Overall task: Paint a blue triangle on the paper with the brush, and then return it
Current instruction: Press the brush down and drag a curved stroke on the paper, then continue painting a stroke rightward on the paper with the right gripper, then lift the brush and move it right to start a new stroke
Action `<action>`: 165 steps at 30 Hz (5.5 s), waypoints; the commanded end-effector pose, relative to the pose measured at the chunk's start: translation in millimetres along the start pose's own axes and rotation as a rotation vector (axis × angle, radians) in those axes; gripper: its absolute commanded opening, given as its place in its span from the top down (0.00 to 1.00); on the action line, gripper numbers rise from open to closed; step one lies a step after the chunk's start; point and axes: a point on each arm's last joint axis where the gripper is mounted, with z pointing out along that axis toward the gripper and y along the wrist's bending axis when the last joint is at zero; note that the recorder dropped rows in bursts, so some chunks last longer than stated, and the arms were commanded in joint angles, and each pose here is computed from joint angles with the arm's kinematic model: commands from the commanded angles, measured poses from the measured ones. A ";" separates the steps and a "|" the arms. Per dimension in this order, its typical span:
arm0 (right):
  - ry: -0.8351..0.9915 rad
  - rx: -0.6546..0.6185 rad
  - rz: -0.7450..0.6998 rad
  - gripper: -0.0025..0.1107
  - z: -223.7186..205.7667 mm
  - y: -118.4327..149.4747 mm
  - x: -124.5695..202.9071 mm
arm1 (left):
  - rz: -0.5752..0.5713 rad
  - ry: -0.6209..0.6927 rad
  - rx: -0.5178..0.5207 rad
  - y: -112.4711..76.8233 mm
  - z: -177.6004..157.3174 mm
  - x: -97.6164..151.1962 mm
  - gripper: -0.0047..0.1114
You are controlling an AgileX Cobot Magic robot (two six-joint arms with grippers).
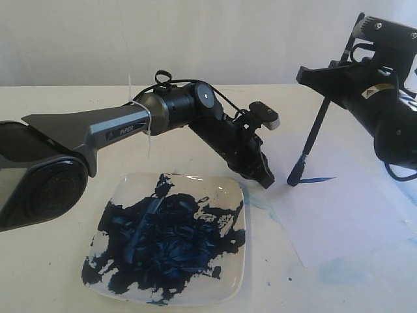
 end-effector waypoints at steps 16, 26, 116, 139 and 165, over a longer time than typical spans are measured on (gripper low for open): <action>0.029 0.038 0.001 0.98 -1.9 -3.2 1.1 | 0.019 0.104 0.050 -3.3 5.3 13.3 0.96; 0.061 0.033 -0.026 0.98 -6.5 -2.3 -2.7 | 0.019 0.104 0.049 -3.2 5.3 13.3 0.96; 0.088 0.052 0.010 0.98 7.9 3.1 -12.1 | -0.001 0.106 0.050 -3.4 5.3 13.4 0.96; 0.146 0.085 -0.057 0.98 6.7 -0.3 -7.7 | -0.001 0.107 0.051 -3.5 5.3 13.5 0.96; 0.211 0.222 -0.117 0.98 0.1 -12.8 -7.9 | -0.007 0.108 0.059 -4.3 5.2 13.6 0.96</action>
